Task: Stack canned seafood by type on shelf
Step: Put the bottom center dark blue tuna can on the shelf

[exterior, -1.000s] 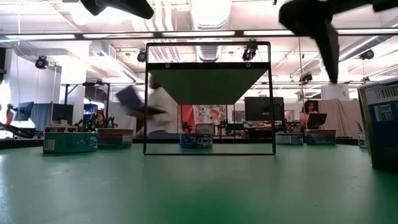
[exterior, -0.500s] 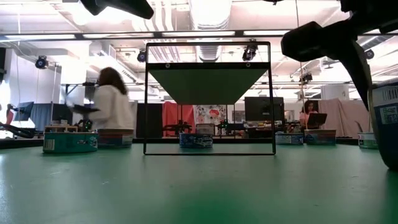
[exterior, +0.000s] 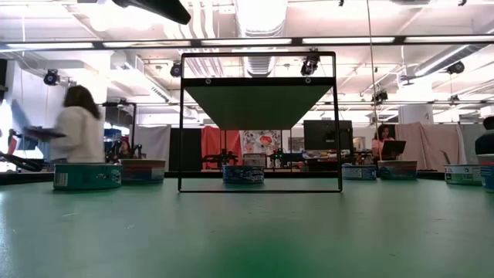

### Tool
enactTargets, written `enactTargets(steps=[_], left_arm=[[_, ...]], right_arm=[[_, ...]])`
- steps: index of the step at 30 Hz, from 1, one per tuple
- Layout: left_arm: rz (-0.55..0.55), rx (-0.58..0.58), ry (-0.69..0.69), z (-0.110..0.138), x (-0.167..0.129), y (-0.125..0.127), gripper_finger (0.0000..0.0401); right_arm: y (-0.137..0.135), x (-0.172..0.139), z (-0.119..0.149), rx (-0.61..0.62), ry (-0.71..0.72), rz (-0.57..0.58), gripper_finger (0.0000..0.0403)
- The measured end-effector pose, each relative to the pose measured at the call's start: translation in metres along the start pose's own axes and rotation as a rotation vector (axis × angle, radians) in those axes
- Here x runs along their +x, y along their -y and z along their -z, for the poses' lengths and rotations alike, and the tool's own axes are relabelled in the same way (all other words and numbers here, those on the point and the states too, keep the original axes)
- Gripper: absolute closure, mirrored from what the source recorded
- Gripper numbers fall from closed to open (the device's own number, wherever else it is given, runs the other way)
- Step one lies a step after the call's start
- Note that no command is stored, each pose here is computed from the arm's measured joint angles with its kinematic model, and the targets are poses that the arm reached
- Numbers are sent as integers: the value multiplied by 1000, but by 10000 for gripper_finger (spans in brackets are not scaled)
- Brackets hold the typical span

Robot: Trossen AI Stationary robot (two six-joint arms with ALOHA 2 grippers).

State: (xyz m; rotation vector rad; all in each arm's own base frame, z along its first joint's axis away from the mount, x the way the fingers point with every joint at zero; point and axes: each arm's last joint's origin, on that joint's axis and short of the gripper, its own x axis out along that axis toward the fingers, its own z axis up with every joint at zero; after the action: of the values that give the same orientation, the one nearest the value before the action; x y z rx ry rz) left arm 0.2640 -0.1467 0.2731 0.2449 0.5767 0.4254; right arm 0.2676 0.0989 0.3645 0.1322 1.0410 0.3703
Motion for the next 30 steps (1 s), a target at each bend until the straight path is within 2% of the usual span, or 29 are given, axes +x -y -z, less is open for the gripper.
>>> enactTargets(steps=[4, 7, 11, 15, 18, 22, 26, 30], left_arm=[[-104, 86, 24, -1, -4, -9, 401], [-201, 148, 19, 1, -7, -20, 401], [-251, 177, 2, 2, -15, -37, 401], [-239, 171, -17, 3, -23, -51, 401], [-186, 149, -25, 1, -28, -56, 401], [-153, 112, -21, 0, -33, -62, 401], [-151, 98, -16, -1, -36, -65, 401], [-155, 115, -27, 1, -36, -66, 401]], right_arm=[[45, -55, -6, 218, 265, 84, 216], [90, -77, -9, 350, 398, 180, 216], [164, -98, -9, 506, 535, 231, 216], [242, -101, 7, 635, 562, 102, 216], [287, -87, 20, 683, 552, -15, 216], [318, -65, 27, 717, 514, -85, 216], [323, -60, 25, 681, 527, -91, 216], [326, -62, 29, 711, 517, -61, 216]])
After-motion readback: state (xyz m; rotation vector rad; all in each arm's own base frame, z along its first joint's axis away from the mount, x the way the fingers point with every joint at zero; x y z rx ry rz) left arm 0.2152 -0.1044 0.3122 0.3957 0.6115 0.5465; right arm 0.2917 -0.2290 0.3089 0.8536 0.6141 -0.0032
